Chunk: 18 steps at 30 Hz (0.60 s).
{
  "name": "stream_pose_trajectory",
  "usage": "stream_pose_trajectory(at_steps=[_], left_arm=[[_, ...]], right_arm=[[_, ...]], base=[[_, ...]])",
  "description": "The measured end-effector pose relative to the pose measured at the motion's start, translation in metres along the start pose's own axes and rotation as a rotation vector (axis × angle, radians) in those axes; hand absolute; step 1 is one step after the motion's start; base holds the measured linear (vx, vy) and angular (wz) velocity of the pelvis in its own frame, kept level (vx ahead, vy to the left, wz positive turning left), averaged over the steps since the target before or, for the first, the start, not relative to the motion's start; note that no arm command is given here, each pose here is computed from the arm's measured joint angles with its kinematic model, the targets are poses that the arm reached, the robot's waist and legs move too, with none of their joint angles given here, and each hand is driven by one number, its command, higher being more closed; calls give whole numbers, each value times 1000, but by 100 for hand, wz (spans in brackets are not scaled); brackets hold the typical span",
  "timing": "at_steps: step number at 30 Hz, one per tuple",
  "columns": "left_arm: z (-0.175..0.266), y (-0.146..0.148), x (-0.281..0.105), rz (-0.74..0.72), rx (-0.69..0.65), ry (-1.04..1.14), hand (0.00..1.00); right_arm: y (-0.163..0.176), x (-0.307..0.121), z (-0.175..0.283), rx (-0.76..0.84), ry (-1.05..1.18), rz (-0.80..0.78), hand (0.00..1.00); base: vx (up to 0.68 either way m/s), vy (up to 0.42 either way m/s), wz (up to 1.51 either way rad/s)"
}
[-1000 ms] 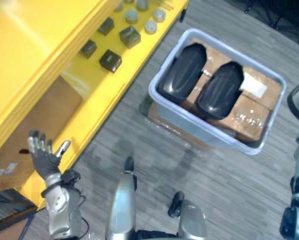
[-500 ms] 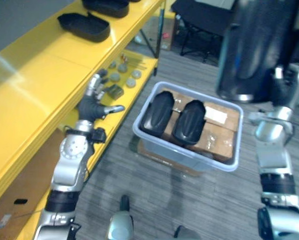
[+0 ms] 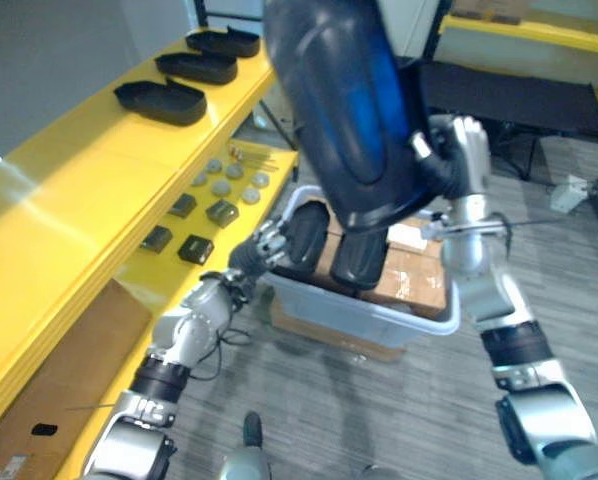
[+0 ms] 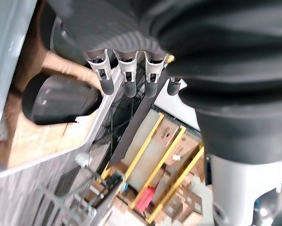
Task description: Walk over and take plastic housings, then place them on the shelf
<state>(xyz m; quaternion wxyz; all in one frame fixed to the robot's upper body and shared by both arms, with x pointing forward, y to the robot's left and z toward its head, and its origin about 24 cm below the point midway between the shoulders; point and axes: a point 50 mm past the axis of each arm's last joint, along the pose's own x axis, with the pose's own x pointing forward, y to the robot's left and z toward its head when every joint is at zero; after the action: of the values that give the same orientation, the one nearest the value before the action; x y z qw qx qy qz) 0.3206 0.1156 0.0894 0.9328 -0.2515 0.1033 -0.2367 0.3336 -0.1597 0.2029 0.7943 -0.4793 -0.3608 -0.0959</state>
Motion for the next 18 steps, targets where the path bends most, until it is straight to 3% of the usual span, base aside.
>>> stream_pose_trajectory(at_steps=[18], left_arm=[[-8, -2, -2, 23, -55, -72, 0]], right_arm=[[53, -40, -5, -56, -16, 331, 100]], base=[[-19, -9, 0]])
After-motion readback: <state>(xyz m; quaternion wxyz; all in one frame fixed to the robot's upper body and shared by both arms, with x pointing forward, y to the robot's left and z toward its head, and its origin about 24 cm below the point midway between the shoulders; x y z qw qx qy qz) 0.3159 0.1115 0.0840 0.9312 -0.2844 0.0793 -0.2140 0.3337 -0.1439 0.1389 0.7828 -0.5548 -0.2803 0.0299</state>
